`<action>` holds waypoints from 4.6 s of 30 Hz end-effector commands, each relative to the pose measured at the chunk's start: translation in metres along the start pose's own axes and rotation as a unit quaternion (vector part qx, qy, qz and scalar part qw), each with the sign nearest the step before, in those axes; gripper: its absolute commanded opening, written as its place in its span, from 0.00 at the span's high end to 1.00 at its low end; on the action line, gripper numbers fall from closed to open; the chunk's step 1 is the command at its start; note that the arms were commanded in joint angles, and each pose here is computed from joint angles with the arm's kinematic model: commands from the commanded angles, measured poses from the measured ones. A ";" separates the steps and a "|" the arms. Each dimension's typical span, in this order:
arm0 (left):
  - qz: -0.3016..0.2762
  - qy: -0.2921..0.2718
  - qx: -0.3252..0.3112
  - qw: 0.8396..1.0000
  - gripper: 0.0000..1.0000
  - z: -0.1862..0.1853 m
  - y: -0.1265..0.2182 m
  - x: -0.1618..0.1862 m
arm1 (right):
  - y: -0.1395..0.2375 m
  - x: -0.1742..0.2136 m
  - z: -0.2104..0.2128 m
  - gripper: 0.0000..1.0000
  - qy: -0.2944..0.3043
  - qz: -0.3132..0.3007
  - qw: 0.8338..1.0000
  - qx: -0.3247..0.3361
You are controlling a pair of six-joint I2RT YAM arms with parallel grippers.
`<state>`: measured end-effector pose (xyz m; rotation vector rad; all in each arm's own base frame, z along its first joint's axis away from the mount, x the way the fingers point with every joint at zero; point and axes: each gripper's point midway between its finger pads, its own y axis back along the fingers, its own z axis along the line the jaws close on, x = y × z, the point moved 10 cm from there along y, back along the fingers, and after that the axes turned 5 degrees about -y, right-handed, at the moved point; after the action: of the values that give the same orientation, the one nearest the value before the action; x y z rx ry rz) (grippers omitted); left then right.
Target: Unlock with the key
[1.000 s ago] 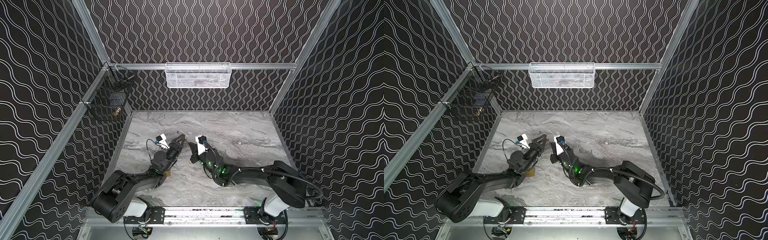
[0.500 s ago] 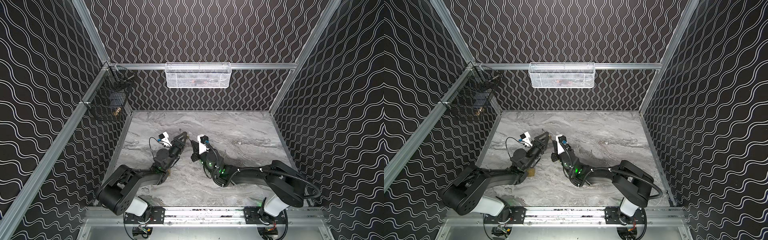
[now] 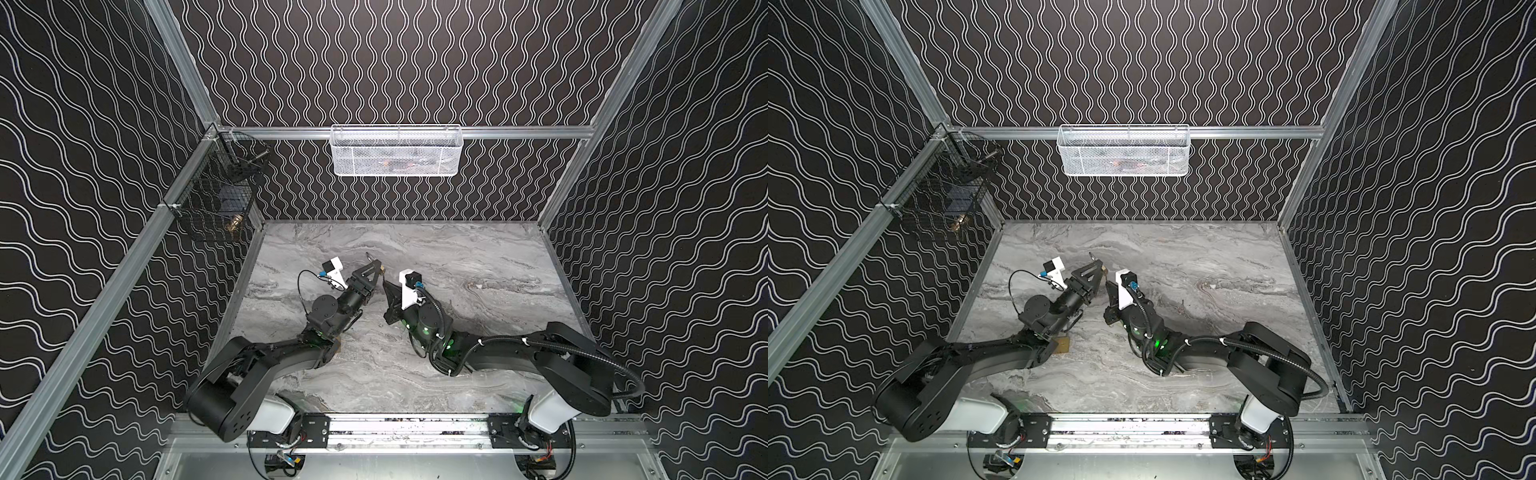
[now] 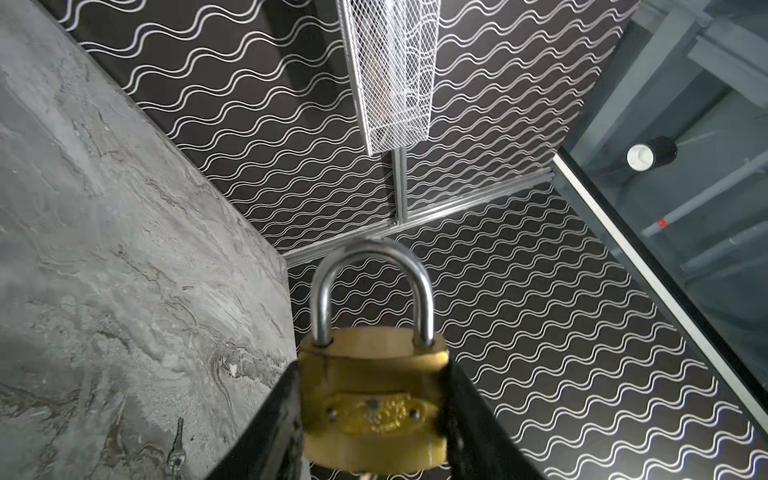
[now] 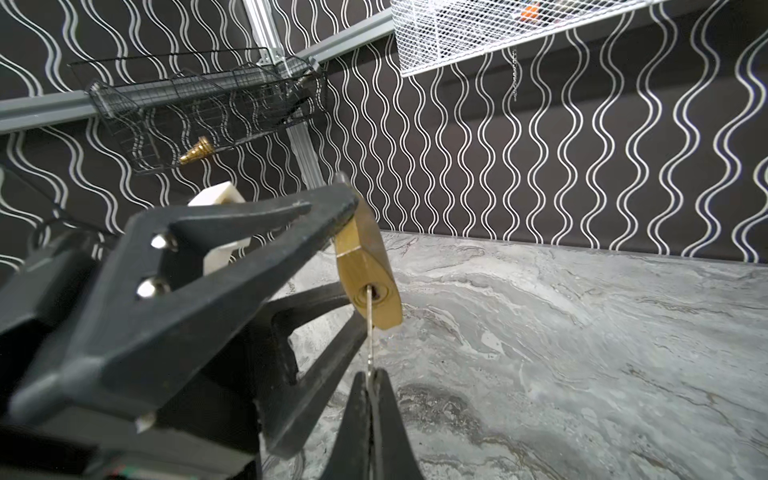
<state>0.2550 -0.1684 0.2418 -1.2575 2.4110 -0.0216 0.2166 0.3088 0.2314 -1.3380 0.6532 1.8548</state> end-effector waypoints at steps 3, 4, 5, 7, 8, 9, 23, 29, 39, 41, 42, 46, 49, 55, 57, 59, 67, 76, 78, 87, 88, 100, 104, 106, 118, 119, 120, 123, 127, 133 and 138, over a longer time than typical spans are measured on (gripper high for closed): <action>0.137 -0.111 -0.058 0.983 1.00 0.002 0.006 0.021 | 0.006 -0.014 0.004 1.00 -0.016 -0.031 0.999 -0.032; 0.148 -0.135 -0.078 0.977 1.00 0.002 0.008 0.022 | 0.007 -0.013 0.004 1.00 -0.019 -0.032 0.999 -0.033; 0.151 -0.156 -0.091 0.972 1.00 0.000 0.010 0.022 | 0.009 -0.013 0.003 1.00 -0.020 -0.032 0.999 -0.035; 0.156 -0.200 -0.114 0.961 1.00 -0.003 0.012 0.021 | 0.011 -0.013 0.003 1.00 -0.023 -0.029 0.999 -0.036; 0.158 -0.222 -0.128 0.954 1.00 -0.004 0.014 0.021 | 0.012 -0.014 0.003 1.00 -0.024 -0.029 0.999 -0.038; 0.157 -0.241 -0.139 0.948 1.00 -0.005 0.015 0.020 | 0.013 -0.014 0.002 1.00 -0.027 -0.028 0.998 -0.040; 0.091 -0.351 -0.162 0.918 1.00 0.001 0.027 0.011 | 0.037 0.002 -0.007 1.00 -0.064 0.030 0.996 -0.052; 0.038 -0.305 -0.147 0.940 1.00 0.000 0.033 0.008 | 0.036 0.005 -0.005 1.00 -0.064 0.043 0.996 -0.054; -0.028 -0.208 -0.153 0.966 1.00 -0.001 0.043 0.000 | 0.035 0.011 0.000 1.00 -0.071 0.050 0.994 -0.065; -0.028 -0.203 -0.154 0.967 1.00 0.001 0.043 0.000 | 0.034 0.012 0.001 1.00 -0.069 0.052 0.994 -0.066; -0.027 -0.206 -0.153 0.966 1.00 0.001 0.043 0.000 | 0.034 0.013 0.000 1.00 -0.069 0.054 0.994 -0.065; -0.011 -0.247 -0.183 0.952 1.00 0.000 0.046 -0.002 | 0.035 0.024 -0.006 1.00 -0.064 0.076 0.994 -0.039; 0.033 -0.309 -0.277 0.909 1.00 0.004 0.054 -0.010 | 0.018 0.045 -0.023 1.00 -0.077 0.157 0.985 0.000; 0.157 -0.317 -0.422 0.835 1.00 0.034 0.052 -0.050 | -0.011 0.091 -0.031 0.57 -0.073 0.291 0.950 -0.080; 0.186 -0.282 -0.457 0.823 1.00 0.051 0.053 -0.060 | -0.023 0.103 -0.024 0.50 -0.049 0.337 0.937 -0.082; 0.204 -0.251 -0.474 0.819 1.00 0.070 0.050 -0.072 | -0.023 0.114 -0.014 0.48 -0.030 0.357 0.929 -0.095; 0.208 -0.197 -0.494 0.821 1.00 0.136 0.030 -0.087 | -0.038 0.145 0.006 0.44 0.066 0.418 0.906 -0.021; 0.211 -0.201 -0.496 0.817 1.00 0.147 0.021 -0.088 | -0.037 0.160 -0.002 0.52 0.062 0.445 0.893 -0.011; 0.219 -0.193 -0.499 0.816 1.00 0.154 0.021 -0.086 | -0.036 0.162 -0.002 0.59 0.056 0.445 0.893 -0.018; 0.239 -0.197 -0.523 0.794 0.90 0.173 0.017 -0.078 | -0.031 0.159 -0.001 0.86 0.041 0.447 0.893 -0.027; 0.242 -0.200 -0.526 0.790 0.88 0.174 0.016 -0.077 | -0.030 0.157 -0.001 0.92 0.041 0.446 0.894 -0.027; 0.270 -0.235 -0.560 0.747 0.48 0.170 0.004 -0.060 | -0.010 0.129 -0.018 1.00 0.011 0.414 0.910 -0.011; 0.271 -0.237 -0.547 0.756 0.22 0.165 0.004 -0.057 | -0.003 0.119 -0.028 1.00 -0.011 0.401 0.916 -0.010; 0.266 -0.241 -0.537 0.764 0.12 0.161 0.003 -0.057 | 0.000 0.113 -0.033 1.00 -0.018 0.394 0.919 -0.010; 0.228 -0.326 -0.400 0.826 0.07 0.099 0.016 -0.054 | 0.012 0.088 -0.051 1.00 -0.043 0.362 0.931 -0.009; 0.223 -0.342 -0.375 0.832 0.09 0.090 0.021 -0.050 | 0.012 0.084 -0.052 1.00 -0.042 0.360 0.932 -0.008; 0.217 -0.363 -0.330 0.844 0.12 0.079 0.024 -0.046 | 0.013 0.080 -0.053 1.00 -0.039 0.355 0.934 -0.007; 0.199 -0.431 -0.222 0.852 0.21 0.057 0.032 -0.022 | 0.015 0.066 -0.053 1.00 -0.030 0.343 0.939 -0.010; 0.144 -0.523 -0.079 0.837 0.40 0.049 0.044 0.013 | 0.018 0.047 -0.052 1.00 -0.011 0.333 0.943 -0.007; 0.122 -0.608 0.091 0.779 0.49 0.055 0.057 0.054 | 0.026 0.026 -0.049 1.00 0.001 0.315 0.949 -0.006; 0.141 -0.641 0.113 0.746 0.58 0.059 0.044 0.075 | 0.033 0.012 -0.047 1.00 -0.001 0.300 0.954 -0.004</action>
<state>0.2032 -0.1845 0.1267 -0.3446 1.4426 0.5791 0.2154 0.2604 0.2007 -1.2238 1.1253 2.3508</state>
